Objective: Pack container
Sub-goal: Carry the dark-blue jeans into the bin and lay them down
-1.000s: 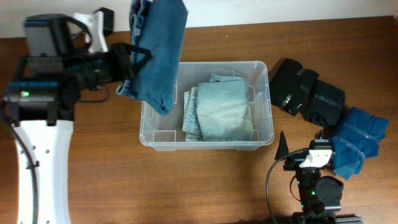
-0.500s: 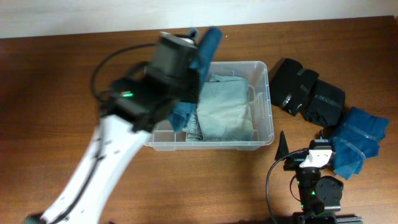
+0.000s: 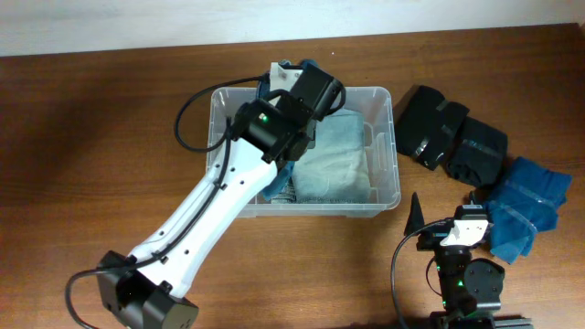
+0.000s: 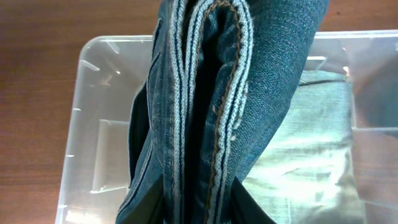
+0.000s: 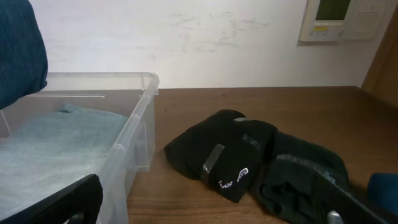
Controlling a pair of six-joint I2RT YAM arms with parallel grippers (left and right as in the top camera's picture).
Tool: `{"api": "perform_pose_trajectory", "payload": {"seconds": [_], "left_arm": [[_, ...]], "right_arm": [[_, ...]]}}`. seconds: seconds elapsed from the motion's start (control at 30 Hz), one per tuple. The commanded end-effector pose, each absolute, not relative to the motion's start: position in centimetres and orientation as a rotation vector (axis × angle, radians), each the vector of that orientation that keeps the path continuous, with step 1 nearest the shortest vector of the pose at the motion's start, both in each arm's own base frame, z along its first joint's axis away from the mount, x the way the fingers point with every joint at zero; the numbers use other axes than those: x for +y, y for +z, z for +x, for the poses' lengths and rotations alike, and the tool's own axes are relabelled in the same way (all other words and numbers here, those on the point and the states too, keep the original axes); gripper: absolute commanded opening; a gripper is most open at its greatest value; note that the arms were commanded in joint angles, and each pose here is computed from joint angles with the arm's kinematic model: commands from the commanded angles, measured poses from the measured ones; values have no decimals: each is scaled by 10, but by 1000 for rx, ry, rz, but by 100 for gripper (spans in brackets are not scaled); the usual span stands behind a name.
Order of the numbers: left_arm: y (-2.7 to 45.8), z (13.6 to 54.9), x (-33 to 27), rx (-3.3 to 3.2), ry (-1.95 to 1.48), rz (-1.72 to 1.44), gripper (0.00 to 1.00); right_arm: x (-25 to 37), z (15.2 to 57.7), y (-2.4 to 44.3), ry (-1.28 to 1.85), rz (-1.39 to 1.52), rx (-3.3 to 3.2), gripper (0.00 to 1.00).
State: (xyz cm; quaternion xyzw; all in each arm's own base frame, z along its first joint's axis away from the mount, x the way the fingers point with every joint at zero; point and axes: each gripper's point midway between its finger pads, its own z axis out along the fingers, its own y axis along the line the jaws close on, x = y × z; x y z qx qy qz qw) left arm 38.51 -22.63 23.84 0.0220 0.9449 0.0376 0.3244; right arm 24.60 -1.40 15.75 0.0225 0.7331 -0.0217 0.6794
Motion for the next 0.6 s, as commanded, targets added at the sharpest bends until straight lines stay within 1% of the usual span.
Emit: {"api": "perform_pose_trajectory", "payload": {"seconds": [0.0, 0.23, 0.57], "left_arm": [[277, 394, -210, 2309, 224, -50, 1], [275, 383, -206, 2317, 305, -12, 0], [285, 377, -235, 2278, 230, 49, 0]], "right_arm": [[-17, 246, 155, -60, 69, 1651, 98], [-17, 246, 155, -60, 69, 1651, 98], [-17, 246, 155, -60, 69, 1650, 98]]}}
